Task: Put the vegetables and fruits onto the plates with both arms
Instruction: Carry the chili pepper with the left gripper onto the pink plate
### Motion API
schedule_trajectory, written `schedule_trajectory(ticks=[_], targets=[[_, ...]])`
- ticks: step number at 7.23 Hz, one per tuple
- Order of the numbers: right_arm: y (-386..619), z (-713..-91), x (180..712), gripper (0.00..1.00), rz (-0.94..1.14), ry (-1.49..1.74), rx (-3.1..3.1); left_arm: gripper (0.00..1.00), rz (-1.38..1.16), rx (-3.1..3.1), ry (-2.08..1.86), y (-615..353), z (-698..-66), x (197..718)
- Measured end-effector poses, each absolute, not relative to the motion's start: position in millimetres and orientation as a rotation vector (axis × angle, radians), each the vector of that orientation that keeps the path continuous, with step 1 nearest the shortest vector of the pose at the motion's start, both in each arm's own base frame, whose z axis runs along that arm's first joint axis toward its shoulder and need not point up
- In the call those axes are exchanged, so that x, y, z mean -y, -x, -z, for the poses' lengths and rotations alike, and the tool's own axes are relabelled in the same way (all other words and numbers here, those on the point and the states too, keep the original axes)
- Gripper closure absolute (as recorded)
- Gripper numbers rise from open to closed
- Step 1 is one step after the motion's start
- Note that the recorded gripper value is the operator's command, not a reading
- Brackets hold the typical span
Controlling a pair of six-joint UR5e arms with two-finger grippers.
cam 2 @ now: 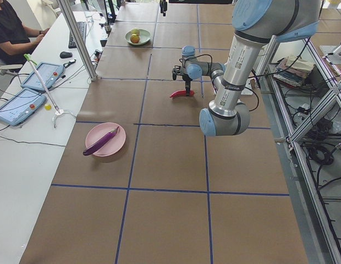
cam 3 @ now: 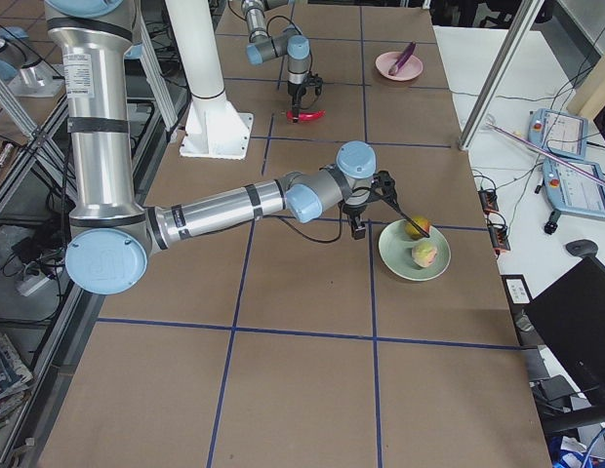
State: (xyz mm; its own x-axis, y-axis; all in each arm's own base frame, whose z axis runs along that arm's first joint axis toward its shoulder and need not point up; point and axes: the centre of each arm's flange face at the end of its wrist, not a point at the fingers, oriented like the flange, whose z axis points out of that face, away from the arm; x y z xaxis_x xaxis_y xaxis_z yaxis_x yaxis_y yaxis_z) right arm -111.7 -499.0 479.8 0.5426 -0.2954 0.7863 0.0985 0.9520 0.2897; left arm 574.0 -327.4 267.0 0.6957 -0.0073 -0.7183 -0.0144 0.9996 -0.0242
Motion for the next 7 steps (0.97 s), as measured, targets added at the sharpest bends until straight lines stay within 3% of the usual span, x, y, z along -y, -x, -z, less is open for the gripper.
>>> schedule_trajectory(ticks=[3,5,7], targets=[[116,-480,498,0.00,0.244,-0.216,0.972,1.00,-0.011,-0.817,-0.007,-556,-260,351],[117,-480,498,0.00,0.246,-0.217,0.972,1.00,0.110,-0.860,-0.077,-491,-241,418],[117,-480,497,0.00,0.247,-0.216,0.973,0.99,0.409,-0.840,-0.091,-404,-257,503]])
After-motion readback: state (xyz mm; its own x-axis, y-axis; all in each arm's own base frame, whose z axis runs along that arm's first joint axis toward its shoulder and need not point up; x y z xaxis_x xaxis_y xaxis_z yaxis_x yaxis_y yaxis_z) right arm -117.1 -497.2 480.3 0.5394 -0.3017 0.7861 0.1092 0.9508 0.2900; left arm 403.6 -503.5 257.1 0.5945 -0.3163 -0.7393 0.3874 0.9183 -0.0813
